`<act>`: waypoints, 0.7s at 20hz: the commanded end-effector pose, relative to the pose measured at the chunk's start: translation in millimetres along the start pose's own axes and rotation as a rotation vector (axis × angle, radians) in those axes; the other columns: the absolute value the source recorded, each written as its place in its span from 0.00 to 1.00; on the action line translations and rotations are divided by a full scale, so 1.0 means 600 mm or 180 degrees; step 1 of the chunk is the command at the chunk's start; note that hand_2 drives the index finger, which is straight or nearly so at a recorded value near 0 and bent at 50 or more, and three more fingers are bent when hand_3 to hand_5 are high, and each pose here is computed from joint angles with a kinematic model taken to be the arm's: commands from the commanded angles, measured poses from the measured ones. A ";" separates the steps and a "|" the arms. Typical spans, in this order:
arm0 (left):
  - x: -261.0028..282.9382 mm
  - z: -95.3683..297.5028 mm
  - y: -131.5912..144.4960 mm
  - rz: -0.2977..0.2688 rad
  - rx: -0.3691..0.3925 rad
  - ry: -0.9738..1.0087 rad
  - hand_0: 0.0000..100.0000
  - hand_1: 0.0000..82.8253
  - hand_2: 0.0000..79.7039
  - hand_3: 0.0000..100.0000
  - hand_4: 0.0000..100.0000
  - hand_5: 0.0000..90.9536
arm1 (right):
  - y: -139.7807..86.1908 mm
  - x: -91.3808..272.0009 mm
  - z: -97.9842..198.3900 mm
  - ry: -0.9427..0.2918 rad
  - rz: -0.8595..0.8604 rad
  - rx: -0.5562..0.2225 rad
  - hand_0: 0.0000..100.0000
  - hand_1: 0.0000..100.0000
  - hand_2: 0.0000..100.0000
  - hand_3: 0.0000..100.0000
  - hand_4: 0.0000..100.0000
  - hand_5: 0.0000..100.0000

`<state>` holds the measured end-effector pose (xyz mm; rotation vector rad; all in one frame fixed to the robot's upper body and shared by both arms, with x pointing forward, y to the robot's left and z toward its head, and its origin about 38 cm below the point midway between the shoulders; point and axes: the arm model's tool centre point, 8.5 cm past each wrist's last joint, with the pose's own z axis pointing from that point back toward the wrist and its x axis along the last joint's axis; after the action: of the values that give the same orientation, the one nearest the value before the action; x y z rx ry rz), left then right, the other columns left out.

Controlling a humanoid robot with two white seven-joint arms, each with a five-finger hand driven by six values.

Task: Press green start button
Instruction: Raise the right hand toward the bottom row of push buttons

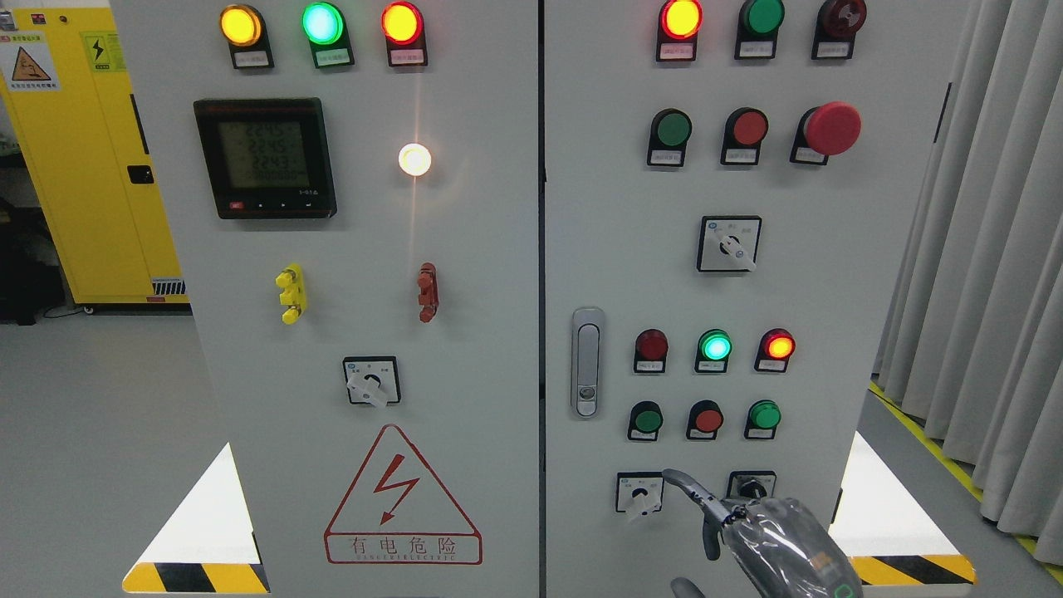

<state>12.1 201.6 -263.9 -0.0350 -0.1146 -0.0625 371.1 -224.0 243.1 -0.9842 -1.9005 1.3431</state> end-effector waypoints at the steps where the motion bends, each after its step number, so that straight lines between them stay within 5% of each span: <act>1: 0.042 -0.004 -0.001 -0.0010 -0.0007 -0.0167 0.12 0.67 0.00 0.00 0.00 0.00 | -0.016 -0.002 -0.021 -0.0038 0.0186 -0.0003 0.45 0.64 0.00 0.74 0.76 0.79; 14: 0.042 -0.004 -0.001 -0.0010 -0.0007 -0.0167 0.12 0.67 0.00 0.00 0.00 0.00 | 0.012 -0.027 -0.052 0.0023 0.0116 0.0152 0.46 0.64 0.00 0.72 0.75 0.78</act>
<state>12.0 201.4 -263.9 -0.0354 -0.1143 -0.0625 393.4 -217.3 254.1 -1.0275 -1.8784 1.3789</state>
